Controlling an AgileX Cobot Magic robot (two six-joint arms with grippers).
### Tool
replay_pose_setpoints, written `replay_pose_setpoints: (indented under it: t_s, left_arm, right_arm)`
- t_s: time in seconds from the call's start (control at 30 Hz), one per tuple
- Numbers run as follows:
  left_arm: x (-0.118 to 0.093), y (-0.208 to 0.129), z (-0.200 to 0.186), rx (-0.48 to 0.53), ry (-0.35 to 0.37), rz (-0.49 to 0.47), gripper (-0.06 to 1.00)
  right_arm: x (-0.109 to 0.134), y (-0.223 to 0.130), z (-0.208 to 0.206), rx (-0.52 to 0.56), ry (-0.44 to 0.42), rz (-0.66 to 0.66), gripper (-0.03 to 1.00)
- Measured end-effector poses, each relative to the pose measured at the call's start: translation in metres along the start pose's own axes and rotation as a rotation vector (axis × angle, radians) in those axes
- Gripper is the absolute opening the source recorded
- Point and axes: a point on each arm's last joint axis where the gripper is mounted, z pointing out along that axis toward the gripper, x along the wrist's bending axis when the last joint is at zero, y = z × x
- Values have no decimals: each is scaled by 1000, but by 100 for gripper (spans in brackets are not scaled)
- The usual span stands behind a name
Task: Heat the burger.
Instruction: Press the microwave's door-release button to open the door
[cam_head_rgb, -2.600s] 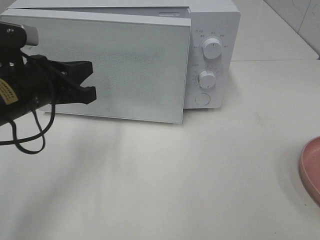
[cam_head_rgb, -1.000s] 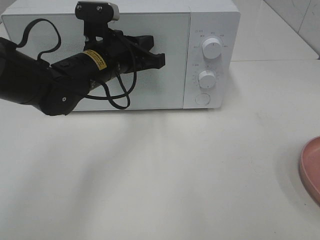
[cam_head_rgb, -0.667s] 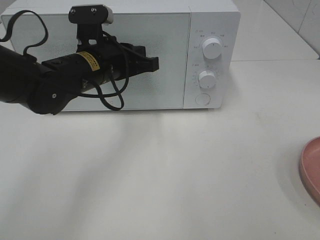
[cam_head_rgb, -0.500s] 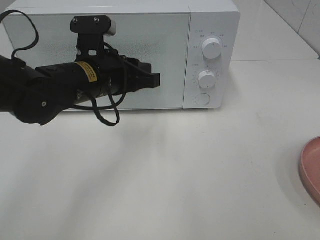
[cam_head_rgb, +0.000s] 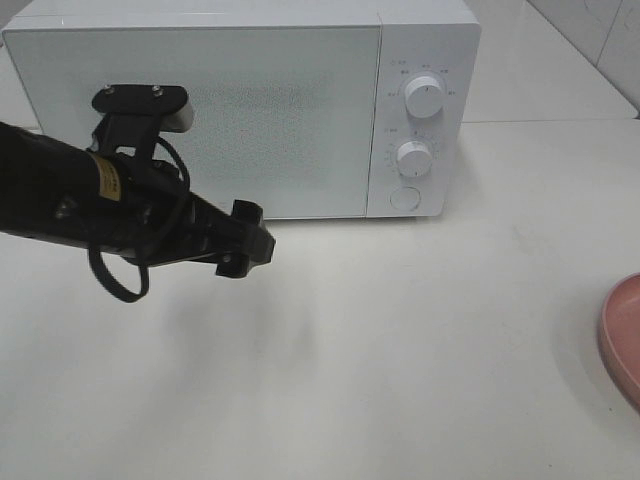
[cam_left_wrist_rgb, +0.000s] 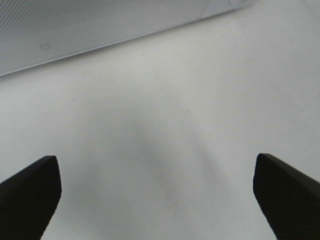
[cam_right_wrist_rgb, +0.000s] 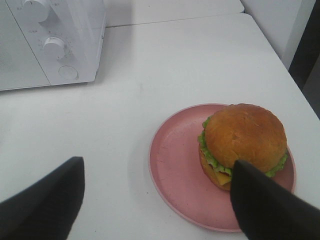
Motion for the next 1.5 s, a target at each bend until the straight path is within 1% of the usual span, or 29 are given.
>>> replay_pose_setpoints:
  t_s: [0.03,0.07,0.13,0.17,0.23,0.27,0.3,0.33,0.37,0.4,0.43,0.47,0.5,0.53,0.57,0.6,0.63,0.67,0.7,0.73,0.77,0.83,0.87,1.0,1.1,1.3,1.37,1.47,1.5]
  left_arm:
    - [1,-2,-5,30,10,4,99]
    - [1,-2,-5,30,10,4,99]
    - [3,-7,-23,114,41,14,99]
    - [3,-7,-23,114,41,14,99]
    - [12,-12,-37,200,82,14,99]
    - [12,-12,-37,200,82,14,99]
    - [23,-14,-45,254,117,3,99]
    - [31,-15,-49,273,135,-8,99]
    - [31,-15,-49,273,135,-8,99]
    - [46,-15,-57,298,169,-35,99]
    - [55,-15,-62,308,187,-53,99]
    - [55,-15,-62,308,187,-53,99]
    - [71,-16,-70,326,216,-92,99]
    - [79,-17,-74,342,228,-112,99]
    - [79,-17,-74,342,228,-112,99]
    - [96,-20,-85,372,258,-162,99]
    - [104,-22,-90,385,273,-191,99]
    - [104,-22,-90,385,273,-191,99]
    - [113,-27,-102,413,288,-251,99]
    - [113,-27,-102,413,288,-251,99]
    - [119,-32,-114,442,303,-301,99]
    - [121,-34,-119,447,310,-314,99]
    - [122,-37,-130,463,322,-336,99]
    - [119,-45,-152,449,358,-326,99]
    - [117,-49,-155,443,361,-325,99]
    - [108,-71,-169,411,371,-317,99]
    - [103,-86,-176,385,376,-312,99]
    - [101,-89,-177,377,378,-309,99]
    - [99,-97,-179,367,380,-306,99]
  right_arm:
    - [0,0,0,0,0,0,75]
    - [0,0,0,0,0,0,75]
    - [0,0,0,0,0,0,75]
    - [0,0,0,0,0,0,75]
    - [0,0,0,0,0,0,75]
    - [0,0,0,0,0,0,75]
    - [0,0,0,0,0,0,75]
    - [0,0,0,0,0,0,75]
    - [0,0,0,0,0,0,75]
    - [0,0,0,0,0,0,75]
    - [0,0,0,0,0,0,75]
    - [0,0,0,0,0,0,75]
    - [0,0,0,0,0,0,75]
    - [0,0,0,0,0,0,75]
    - [0,0,0,0,0,0,75]
    - [0,0,0,0,0,0,75]
    - [0,0,0,0,0,0,75]
    - [0,0,0,0,0,0,75]
    - [0,0,0,0,0,0,75]
    - [0,0,0,0,0,0,75]
    - [0,0,0,0,0,0,75]
    - [0,0,0,0,0,0,75]
    - [0,0,0,0,0,0,75]
    - [0,0,0,0,0,0,75]
    - [0,0,0,0,0,0,75]
    - [0,0,0,0,0,0,75]
    - [0,0,0,0,0,0,75]
    - [0,0,0,0,0,0,75]
    - [0,0,0,0,0,0,75]
